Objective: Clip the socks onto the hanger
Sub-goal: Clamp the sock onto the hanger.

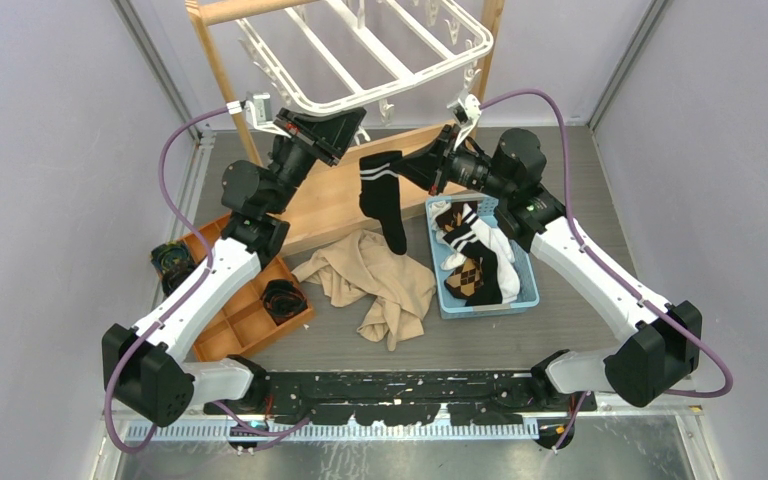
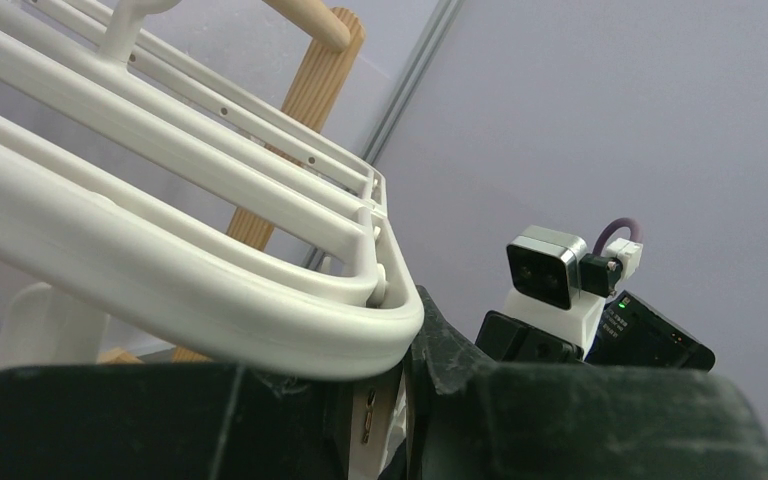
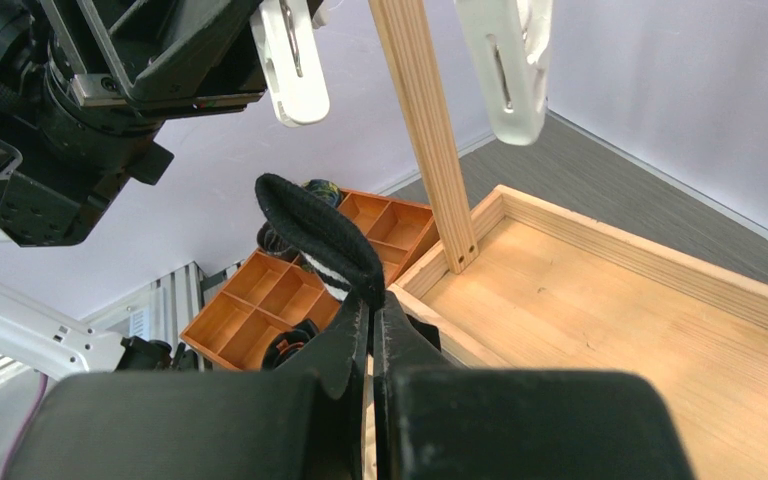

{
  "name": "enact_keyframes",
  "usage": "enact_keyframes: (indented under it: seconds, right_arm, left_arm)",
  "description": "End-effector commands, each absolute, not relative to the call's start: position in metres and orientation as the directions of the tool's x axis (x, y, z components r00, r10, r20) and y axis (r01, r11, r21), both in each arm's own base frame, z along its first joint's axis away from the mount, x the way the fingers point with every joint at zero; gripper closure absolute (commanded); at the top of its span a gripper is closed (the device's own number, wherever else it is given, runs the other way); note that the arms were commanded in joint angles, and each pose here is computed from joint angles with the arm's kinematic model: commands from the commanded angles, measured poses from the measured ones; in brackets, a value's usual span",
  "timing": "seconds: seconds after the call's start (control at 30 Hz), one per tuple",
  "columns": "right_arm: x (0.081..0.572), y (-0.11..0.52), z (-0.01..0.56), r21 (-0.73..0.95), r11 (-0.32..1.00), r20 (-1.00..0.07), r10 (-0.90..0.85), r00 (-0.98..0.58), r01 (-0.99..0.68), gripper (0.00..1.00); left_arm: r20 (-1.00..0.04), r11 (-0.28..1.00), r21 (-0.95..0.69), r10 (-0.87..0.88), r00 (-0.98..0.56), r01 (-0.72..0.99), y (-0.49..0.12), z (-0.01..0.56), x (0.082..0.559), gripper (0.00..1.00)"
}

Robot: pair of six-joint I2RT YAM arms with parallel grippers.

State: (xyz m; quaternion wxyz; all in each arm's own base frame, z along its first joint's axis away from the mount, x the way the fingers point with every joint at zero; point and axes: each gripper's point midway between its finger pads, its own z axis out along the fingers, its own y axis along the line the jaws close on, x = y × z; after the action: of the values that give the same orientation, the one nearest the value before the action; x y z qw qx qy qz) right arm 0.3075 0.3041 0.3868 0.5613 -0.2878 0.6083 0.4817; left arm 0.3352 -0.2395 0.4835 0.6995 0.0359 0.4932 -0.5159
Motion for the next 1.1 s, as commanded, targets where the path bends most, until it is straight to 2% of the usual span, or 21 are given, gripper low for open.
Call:
enact_keyframes:
  seconds: [0.0,0.1,0.3,0.43,0.6,0.77,1.07]
  right_arm:
    - [0.306,0.301,0.425,0.209,0.385,-0.961,0.249,-0.117,-0.899,0.99]
    - [0.307,0.298,0.414,0.162,0.437,-0.98,0.173,-0.094,-0.885,0.99]
    - [0.296,0.297,0.41,-0.09,0.535,-0.994,0.003,0.108,-0.84,0.99]
    - [0.296,0.29,0.408,-0.171,0.614,-0.983,-0.057,0.173,-0.771,0.99]
    - [0.301,0.29,0.406,-0.185,0.744,-0.983,-0.133,0.128,-0.642,0.99]
    - [0.297,0.299,0.409,-0.283,0.794,-0.959,-0.227,0.17,-0.538,0.99]
    - [0.306,0.295,0.427,-0.207,0.901,-0.975,-0.156,0.161,-0.382,0.99]
  left_arm:
    - [-0.711,0.45,-0.426,-0.703,0.017,0.784,-0.235,0.503,0.326,0.94]
    - [-0.712,0.455,-0.431,-0.702,0.017,0.779,-0.235,0.502,0.327,0.94]
    - [-0.713,0.472,-0.45,-0.701,0.013,0.758,-0.233,0.498,0.332,0.94]
    - [-0.714,0.486,-0.459,-0.7,0.016,0.743,-0.231,0.496,0.335,0.94]
    - [-0.711,0.498,-0.471,-0.703,0.02,0.728,-0.228,0.494,0.337,0.94]
    - [-0.709,0.503,-0.477,-0.705,0.023,0.72,-0.226,0.493,0.337,0.95]
    - [-0.707,0.512,-0.489,-0.707,0.023,0.706,-0.223,0.489,0.338,0.95]
